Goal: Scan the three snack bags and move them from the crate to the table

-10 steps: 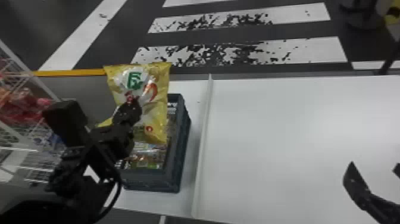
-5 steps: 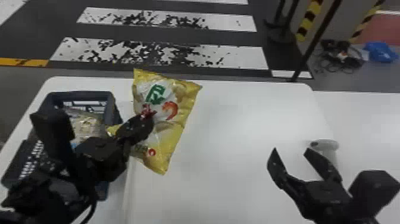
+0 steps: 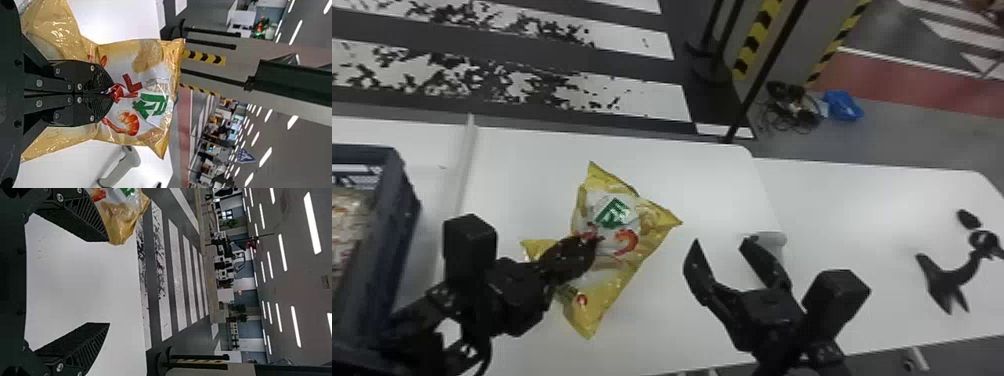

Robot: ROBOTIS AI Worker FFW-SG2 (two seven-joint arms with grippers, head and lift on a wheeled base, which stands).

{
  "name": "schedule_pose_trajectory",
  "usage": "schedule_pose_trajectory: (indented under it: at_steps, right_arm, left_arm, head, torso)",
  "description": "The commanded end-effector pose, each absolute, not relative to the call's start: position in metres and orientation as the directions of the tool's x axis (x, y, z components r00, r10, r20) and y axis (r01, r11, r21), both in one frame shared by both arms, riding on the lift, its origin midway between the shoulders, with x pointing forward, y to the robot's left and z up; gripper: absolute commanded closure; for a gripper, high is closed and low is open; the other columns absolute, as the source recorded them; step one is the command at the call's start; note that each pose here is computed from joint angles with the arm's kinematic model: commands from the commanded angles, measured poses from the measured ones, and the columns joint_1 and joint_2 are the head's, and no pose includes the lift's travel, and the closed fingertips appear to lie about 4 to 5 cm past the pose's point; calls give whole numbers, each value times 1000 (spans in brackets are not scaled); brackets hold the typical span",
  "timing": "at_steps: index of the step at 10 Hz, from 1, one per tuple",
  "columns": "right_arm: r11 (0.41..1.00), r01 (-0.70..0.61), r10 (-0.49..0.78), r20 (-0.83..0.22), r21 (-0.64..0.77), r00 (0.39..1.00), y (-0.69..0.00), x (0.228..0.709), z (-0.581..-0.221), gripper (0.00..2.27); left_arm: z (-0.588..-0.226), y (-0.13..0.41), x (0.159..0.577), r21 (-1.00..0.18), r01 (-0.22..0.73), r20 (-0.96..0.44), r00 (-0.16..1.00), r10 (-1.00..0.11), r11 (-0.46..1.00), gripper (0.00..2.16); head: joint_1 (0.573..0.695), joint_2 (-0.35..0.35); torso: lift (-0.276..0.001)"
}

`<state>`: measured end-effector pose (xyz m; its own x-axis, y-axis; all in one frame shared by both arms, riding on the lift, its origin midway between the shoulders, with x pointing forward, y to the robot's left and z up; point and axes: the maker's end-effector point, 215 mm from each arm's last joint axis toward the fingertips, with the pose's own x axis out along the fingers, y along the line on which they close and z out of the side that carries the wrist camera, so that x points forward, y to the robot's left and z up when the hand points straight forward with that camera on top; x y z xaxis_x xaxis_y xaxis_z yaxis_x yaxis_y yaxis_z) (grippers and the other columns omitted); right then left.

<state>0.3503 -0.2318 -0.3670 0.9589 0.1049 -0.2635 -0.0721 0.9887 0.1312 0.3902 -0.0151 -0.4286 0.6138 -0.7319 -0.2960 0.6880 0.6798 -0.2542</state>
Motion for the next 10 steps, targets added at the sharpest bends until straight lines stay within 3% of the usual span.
schedule_pose_trajectory:
  at_steps: [1,4,5,6,7,10]
  right_arm:
    - [989,-71,104,-261,133,960,-232,350,-366,127]
    - [987,-81,116,-265,140,957,-225,349,-367,127]
    - [987,-82,117,-268,139,956,-225,349,-368,127]
    - [988,-80,114,-268,136,957,-228,350,-368,127]
    - [988,-81,115,-271,133,956,-228,349,-369,127]
    - [988,-85,119,-272,131,955,-227,350,-369,127]
  left_arm:
    - [-457,-56,379,-277,736,-334,530,-780,618,2098]
    - [-486,-132,359,-252,811,-356,429,-830,527,2007]
    - [-487,-138,367,-203,802,-336,483,-809,562,1487]
    - [-492,-139,372,-186,798,-341,494,-800,573,161]
    - [-489,-139,379,-155,795,-334,517,-789,587,-2]
    - [-477,-126,398,-96,762,-300,592,-748,641,63]
  head:
    - [695,-350]
    - [695,-350]
    - [695,-350]
    - [695,-350]
    - [695,-350]
    - [695,-350]
  torso:
    - [-62]
    - [-62]
    - [-62]
    - [-62]
    - [-62]
    - [-62]
